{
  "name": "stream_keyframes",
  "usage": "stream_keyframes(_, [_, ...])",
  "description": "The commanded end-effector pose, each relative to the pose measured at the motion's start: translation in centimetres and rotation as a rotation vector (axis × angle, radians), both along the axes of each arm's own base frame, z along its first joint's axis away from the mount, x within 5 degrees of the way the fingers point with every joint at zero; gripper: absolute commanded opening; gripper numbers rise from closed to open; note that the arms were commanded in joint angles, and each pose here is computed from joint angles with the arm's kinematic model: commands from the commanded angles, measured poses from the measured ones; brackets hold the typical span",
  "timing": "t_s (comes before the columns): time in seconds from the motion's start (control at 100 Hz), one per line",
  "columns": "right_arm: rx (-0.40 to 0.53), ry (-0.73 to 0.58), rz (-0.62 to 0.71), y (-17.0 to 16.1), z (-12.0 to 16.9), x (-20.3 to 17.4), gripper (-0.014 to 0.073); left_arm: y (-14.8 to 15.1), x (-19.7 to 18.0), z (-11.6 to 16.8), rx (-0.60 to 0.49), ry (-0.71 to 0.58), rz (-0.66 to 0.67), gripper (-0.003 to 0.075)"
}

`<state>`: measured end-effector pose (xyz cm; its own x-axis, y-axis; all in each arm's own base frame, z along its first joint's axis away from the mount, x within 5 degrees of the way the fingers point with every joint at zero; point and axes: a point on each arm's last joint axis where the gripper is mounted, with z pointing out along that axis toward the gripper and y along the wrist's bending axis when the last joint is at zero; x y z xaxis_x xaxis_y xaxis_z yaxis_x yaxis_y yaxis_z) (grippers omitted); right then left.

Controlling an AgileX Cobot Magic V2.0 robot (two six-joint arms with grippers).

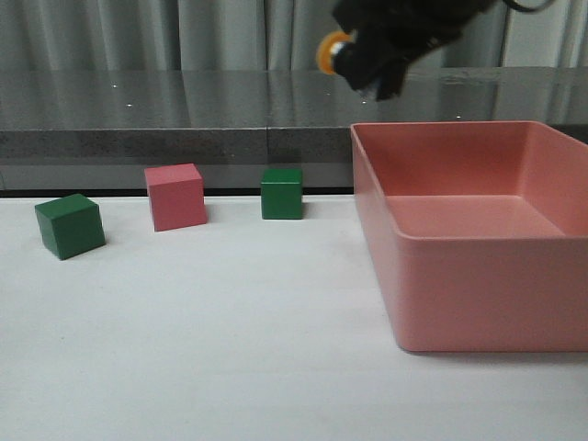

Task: Place and stand button with both arms
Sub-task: 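Lift the button out of the bin with the right gripper, carry toward cubes, then lay the button on its side on the table, open right gripper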

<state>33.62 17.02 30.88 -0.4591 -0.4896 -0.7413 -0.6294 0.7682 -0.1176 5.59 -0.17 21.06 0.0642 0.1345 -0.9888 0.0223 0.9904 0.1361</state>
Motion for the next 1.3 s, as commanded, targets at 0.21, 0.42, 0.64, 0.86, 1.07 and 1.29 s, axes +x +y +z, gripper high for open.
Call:
stream_keyframes(0.21, [-0.302, -0.153, 0.584, 8.8, 2.2, -1.3, -0.0082, 0.0, -0.1, -0.6, -0.01, -0.069, 0.003, -0.002])
stream_keyframes(0.42, [-0.383, -0.158, 0.753, 12.3, -2.7, 0.5, -0.0081, 0.0, -0.1, -0.6, -0.01, -0.069, 0.003, -0.002])
stream_keyframes(0.64, [-0.38, -0.125, 0.736, 13.7, -7.2, 2.2, -0.0081, 0.0, -0.1, -0.6, -0.01, -0.069, 0.003, -0.002])
stream_keyframes(0.86, [-0.372, -0.046, 0.747, 14.1, -9.9, 2.5, -0.0081, 0.0, -0.1, -0.6, -0.01, -0.069, 0.003, -0.002])
stream_keyframes(1.07, [-0.34, -0.005, 0.745, 14.4, -10.7, 2.4, 0.0074, 0.0, -0.1, -0.6, -0.01, -0.069, 0.003, -0.002])
stream_keyframes(1.29, [-0.336, -0.012, 0.739, 14.4, -10.6, 2.5, 0.0598, 0.0, -0.1, -0.6, -0.01, -0.069, 0.003, -0.002])
